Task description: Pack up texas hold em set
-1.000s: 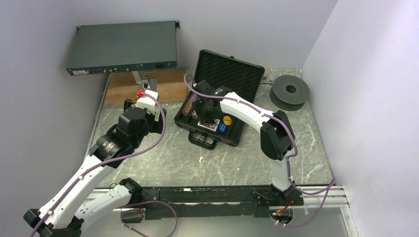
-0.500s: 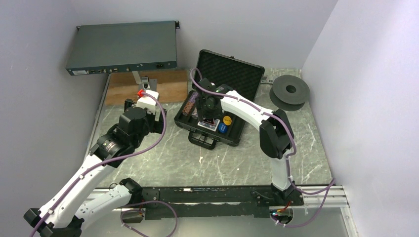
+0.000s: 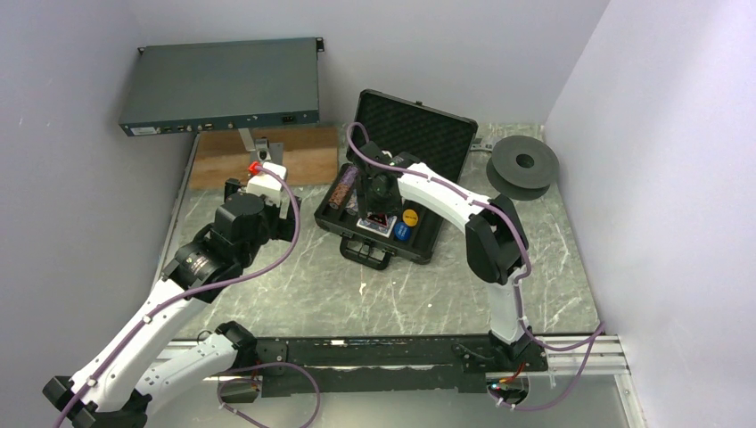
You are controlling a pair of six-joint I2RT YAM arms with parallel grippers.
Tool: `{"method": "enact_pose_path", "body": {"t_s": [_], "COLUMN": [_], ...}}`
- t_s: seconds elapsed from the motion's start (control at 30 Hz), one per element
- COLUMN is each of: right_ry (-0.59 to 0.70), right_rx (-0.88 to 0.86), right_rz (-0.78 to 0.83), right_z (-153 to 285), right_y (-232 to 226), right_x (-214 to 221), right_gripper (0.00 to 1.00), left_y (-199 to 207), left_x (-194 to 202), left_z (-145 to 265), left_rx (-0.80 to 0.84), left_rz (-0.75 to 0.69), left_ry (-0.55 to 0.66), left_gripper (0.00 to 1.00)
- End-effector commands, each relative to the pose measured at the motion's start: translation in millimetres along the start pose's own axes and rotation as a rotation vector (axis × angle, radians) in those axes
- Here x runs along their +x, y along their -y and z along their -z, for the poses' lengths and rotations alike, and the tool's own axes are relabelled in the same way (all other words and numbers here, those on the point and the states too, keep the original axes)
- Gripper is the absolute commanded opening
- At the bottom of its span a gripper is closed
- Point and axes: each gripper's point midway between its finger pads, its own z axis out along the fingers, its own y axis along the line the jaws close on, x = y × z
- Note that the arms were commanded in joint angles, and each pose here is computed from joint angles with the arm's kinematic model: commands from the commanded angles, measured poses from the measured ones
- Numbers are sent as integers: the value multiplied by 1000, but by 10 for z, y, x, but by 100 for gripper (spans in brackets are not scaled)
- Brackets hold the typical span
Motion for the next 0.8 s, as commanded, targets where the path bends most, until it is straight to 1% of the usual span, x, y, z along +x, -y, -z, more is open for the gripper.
{"method": "enact_pose_path", "body": {"t_s": [0.0,0.43,0.63,0.77], "right_ry": [17,-22,-30,-30], "right_rx": [-16,-31,-6,-1], "right_rz": [-23,-20,-27,-32], "right_z": [-16,-117,-145,-145], "right_y": [-37,-57,-18,-5], "right_x": [-74,29,46,55], "right_gripper": [0,0,0,21], "left_y": [-60,-59,-54,-55], "left_x": [-78,-76,-79,-83], "left_z": [8,8,9,15], "left_rx": [-26,-24,-21,-21], "left_rz": [8,9,9,11], "left_ry": [31,30,31,34], "left_gripper": [98,98,98,98]}}
